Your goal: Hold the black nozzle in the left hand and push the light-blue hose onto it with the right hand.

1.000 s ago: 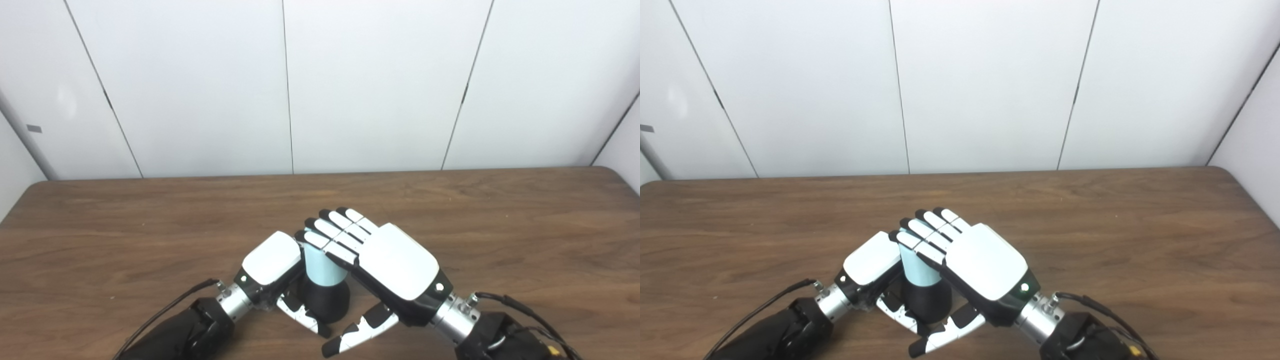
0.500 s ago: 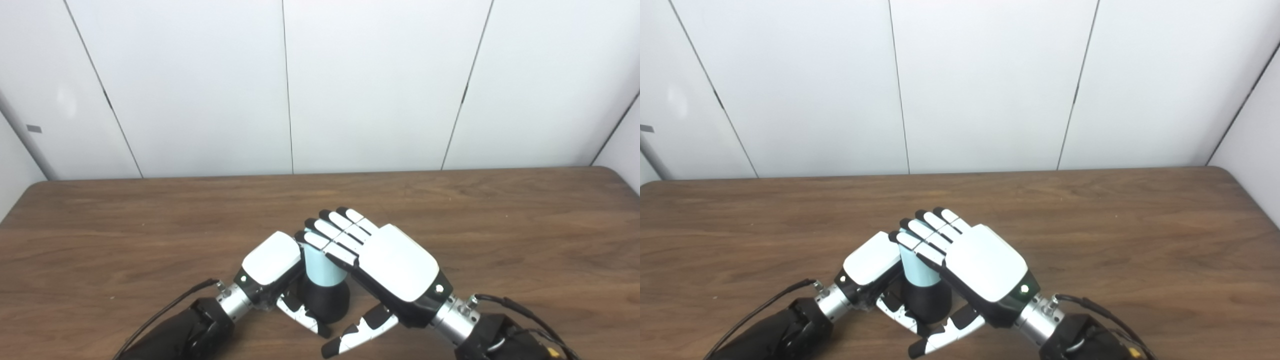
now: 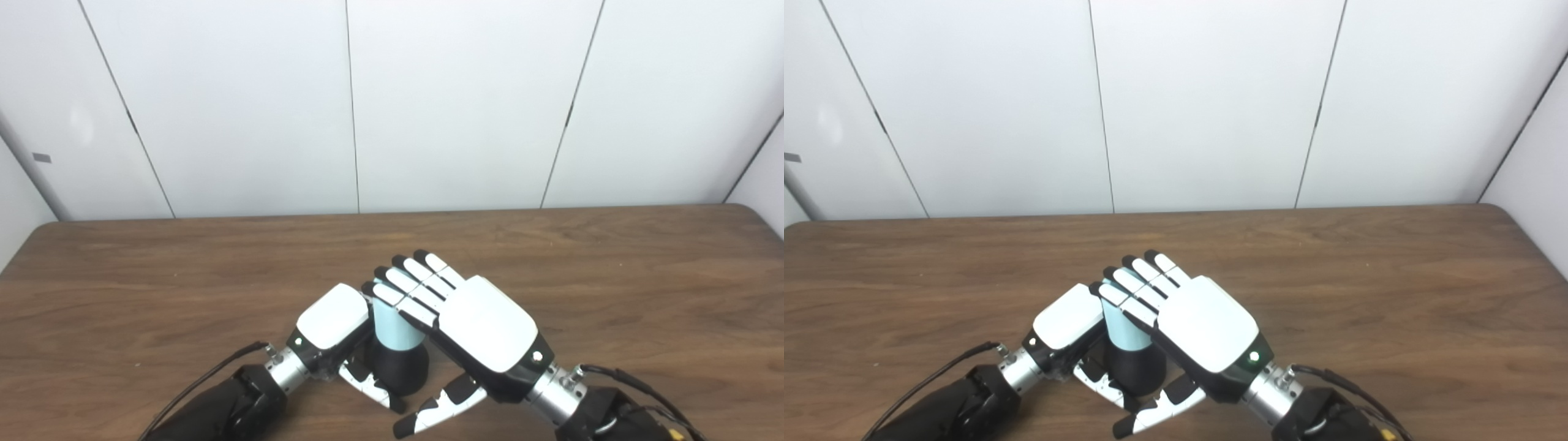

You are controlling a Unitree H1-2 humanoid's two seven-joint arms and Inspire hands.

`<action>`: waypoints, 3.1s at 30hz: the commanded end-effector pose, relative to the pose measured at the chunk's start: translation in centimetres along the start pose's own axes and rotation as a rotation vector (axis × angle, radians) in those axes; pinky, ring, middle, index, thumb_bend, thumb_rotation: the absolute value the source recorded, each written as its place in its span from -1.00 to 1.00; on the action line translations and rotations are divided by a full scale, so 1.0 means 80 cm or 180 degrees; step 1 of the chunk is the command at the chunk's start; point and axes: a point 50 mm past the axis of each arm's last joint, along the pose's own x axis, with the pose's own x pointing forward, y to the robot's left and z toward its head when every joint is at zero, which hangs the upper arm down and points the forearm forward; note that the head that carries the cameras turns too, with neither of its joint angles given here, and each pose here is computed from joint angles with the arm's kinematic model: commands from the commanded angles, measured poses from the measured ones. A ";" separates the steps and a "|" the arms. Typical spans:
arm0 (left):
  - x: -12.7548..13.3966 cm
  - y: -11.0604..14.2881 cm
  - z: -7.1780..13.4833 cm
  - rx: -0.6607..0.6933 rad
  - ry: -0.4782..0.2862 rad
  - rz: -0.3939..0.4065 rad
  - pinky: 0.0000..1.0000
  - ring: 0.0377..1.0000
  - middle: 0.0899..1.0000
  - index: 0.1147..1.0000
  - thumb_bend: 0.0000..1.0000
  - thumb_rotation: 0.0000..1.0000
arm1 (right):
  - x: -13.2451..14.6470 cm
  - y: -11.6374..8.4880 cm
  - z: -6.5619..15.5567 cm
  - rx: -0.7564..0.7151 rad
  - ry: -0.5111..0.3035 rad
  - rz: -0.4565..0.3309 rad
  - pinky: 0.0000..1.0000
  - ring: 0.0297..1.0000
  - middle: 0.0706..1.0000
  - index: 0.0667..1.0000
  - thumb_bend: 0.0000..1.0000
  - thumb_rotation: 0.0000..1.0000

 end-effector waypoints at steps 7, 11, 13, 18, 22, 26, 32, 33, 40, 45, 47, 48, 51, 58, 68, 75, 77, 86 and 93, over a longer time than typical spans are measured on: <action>-0.076 -0.159 0.096 -0.0907 0.0229 -0.0644 -0.54 -0.44 -0.29 -0.07 0.03 -1.00 | -0.017 0.037 -0.010 -0.0136 0.0014 0.0669 0.94 0.91 0.88 0.80 0.77 0.64; -0.076 -0.158 0.096 -0.0908 0.0229 -0.0658 -0.51 -0.40 -0.28 -0.07 0.03 -1.00 | -0.017 0.038 -0.011 -0.0102 0.0013 0.0673 0.96 0.91 0.88 0.80 0.78 0.63; -0.076 -0.157 0.096 -0.0912 0.0228 -0.0659 -0.44 -0.32 -0.23 -0.08 0.03 -1.00 | -0.017 0.038 -0.011 -0.0032 0.0007 0.0664 0.96 0.90 0.87 0.78 0.79 0.60; -0.076 -0.157 0.095 -0.0917 0.0231 -0.0666 -0.44 -0.32 -0.23 -0.08 0.03 -1.00 | -0.017 0.039 -0.012 0.0035 0.0006 0.0677 0.93 0.89 0.86 0.77 0.81 0.60; -0.076 -0.157 0.096 -0.0919 0.0229 -0.0647 -0.49 -0.38 -0.26 -0.06 0.03 -1.00 | -0.017 0.040 -0.011 0.0044 0.0008 0.0711 0.92 0.89 0.86 0.76 0.82 0.60; -0.076 -0.157 0.096 -0.0927 0.0239 -0.0643 -0.52 -0.43 -0.28 -0.06 0.03 -1.00 | -0.018 0.042 -0.011 0.0031 0.0004 0.0721 0.90 0.88 0.84 0.74 0.82 0.60; -0.077 -0.158 0.096 -0.0944 0.0247 -0.0636 -0.55 -0.44 -0.28 -0.06 0.03 -1.00 | -0.019 0.045 -0.010 0.0044 0.0021 0.0731 0.87 0.86 0.83 0.73 0.83 0.57; -0.077 -0.158 0.096 -0.0942 0.0247 -0.0636 -0.55 -0.45 -0.29 -0.06 0.03 -1.00 | -0.019 0.045 -0.010 0.0045 0.0022 0.0735 0.89 0.87 0.83 0.73 0.82 0.58; -0.077 -0.157 0.097 -0.0943 0.0240 -0.0625 -0.46 -0.35 -0.24 -0.08 0.03 -1.00 | -0.019 0.046 -0.010 0.0036 0.0018 0.0722 0.91 0.88 0.84 0.73 0.81 0.58; -0.076 -0.157 0.097 -0.0956 0.0242 -0.0636 -0.49 -0.39 -0.26 -0.07 0.03 -1.00 | -0.020 0.045 -0.010 0.0018 0.0020 0.0727 0.90 0.87 0.84 0.74 0.81 0.58; -0.076 -0.156 0.097 -0.0954 0.0240 -0.0634 -0.55 -0.46 -0.30 -0.07 0.03 -1.00 | -0.020 0.046 -0.010 0.0021 0.0027 0.0745 0.92 0.88 0.85 0.75 0.81 0.59; -0.076 -0.156 0.097 -0.0954 0.0236 -0.0631 -0.55 -0.46 -0.30 -0.07 0.03 -1.00 | -0.020 0.046 -0.010 0.0021 0.0027 0.0747 0.92 0.89 0.85 0.75 0.81 0.59; -0.076 -0.156 0.098 -0.0944 0.0226 -0.0617 -0.59 -0.51 -0.20 -0.14 0.04 -1.00 | -0.021 0.046 -0.009 0.0035 0.0026 0.0751 0.92 0.88 0.85 0.75 0.81 0.59; -0.076 -0.156 0.097 -0.0956 0.0239 -0.0619 -0.60 -0.52 -0.23 -0.12 0.03 -1.00 | -0.022 0.047 -0.010 0.0035 0.0044 0.0761 0.92 0.89 0.85 0.76 0.81 0.60; -0.076 -0.156 0.097 -0.0967 0.0247 -0.0607 -0.59 -0.51 -0.28 -0.09 0.03 -1.00 | -0.023 0.047 -0.009 0.0021 0.0042 0.0757 0.90 0.88 0.84 0.75 0.80 0.60; -0.077 -0.155 0.097 -0.0973 0.0246 -0.0611 -0.69 -0.64 -0.16 -0.17 0.05 -1.00 | -0.024 0.048 -0.007 0.0009 0.0046 0.0762 0.92 0.88 0.85 0.76 0.81 0.61; -0.077 -0.155 0.097 -0.0974 0.0248 -0.0617 -0.70 -0.66 -0.16 -0.17 0.05 -1.00 | -0.025 0.048 -0.007 0.0011 0.0050 0.0773 0.93 0.88 0.86 0.77 0.80 0.61; -0.077 -0.155 0.097 -0.0966 0.0240 -0.0608 -0.66 -0.60 -0.16 -0.17 0.05 -1.00 | -0.025 0.048 -0.006 0.0013 0.0054 0.0768 0.92 0.88 0.85 0.77 0.80 0.61; -0.077 -0.155 0.096 -0.0969 0.0246 -0.0629 -0.62 -0.54 -0.25 -0.11 0.03 -1.00 | -0.025 0.048 -0.007 0.0027 0.0055 0.0738 0.92 0.88 0.85 0.76 0.80 0.61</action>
